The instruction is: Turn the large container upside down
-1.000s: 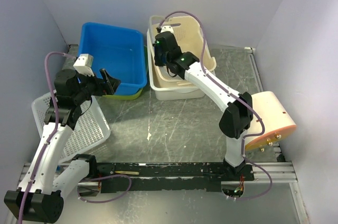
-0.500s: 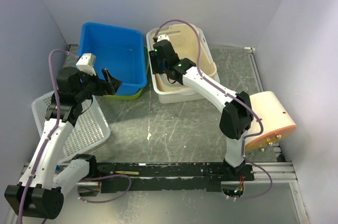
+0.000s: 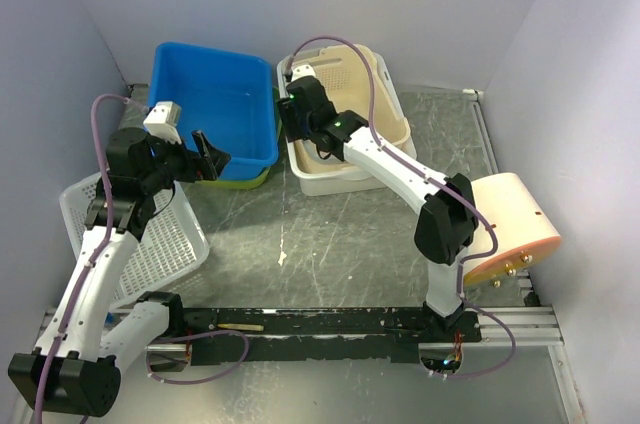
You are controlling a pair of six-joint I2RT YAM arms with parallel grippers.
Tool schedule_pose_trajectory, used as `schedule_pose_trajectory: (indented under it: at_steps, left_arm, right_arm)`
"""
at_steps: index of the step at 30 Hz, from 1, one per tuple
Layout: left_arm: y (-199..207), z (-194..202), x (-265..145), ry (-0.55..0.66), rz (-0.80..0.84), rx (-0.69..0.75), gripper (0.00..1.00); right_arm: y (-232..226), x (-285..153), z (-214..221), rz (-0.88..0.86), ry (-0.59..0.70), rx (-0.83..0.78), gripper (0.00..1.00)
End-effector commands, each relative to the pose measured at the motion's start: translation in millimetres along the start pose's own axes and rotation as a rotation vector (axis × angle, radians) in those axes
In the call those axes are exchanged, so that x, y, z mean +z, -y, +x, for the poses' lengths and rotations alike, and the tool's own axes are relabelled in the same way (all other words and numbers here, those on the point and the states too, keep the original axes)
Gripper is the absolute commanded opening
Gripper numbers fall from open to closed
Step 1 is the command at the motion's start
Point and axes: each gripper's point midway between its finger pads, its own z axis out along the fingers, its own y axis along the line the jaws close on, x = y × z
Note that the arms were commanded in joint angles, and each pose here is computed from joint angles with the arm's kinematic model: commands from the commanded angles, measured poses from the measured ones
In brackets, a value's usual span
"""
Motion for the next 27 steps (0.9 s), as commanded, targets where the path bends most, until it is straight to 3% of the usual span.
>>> schedule_pose_trajectory:
  at_steps: [1, 7, 13, 22, 24, 27]
  left_arm:
    - [2.1, -5.5, -6.7, 0.028, -0.003, 0.007, 0.99]
    - [4.4, -6.0, -10.3, 0.037, 0.004, 0.007, 0.99]
    - [4.8, -0.8, -9.5, 0.0, 0.011, 0.015, 0.99]
    - [8.0, -0.4, -8.2, 0.002, 0.033, 0.01, 0.99]
    - [9.9, -5.3, -3.3, 0.032, 0.05, 0.001, 0.99]
    - [16.4, -17.1, 5.8, 0.075, 0.086, -0.05, 0.99]
  right_arm:
    - [-2.0, 12.9, 16.0, 0.016, -0.051, -0.066, 0.64]
    - [-5.6, 25.6, 31.2, 0.019, -0.096, -0.079, 0.61]
    - [-14.0, 38.2, 45.6, -0.005, -0.138, -0.081, 0.36]
    - [-19.6, 41.3, 41.4, -0.034, -0.157, -0.115, 0.13]
    - [-22.7, 37.0, 31.0, -0.048, -0.156, -0.112, 0.0]
    - [-24.0, 20.3, -0.8, -0.048, -0.099, -0.075, 0.0]
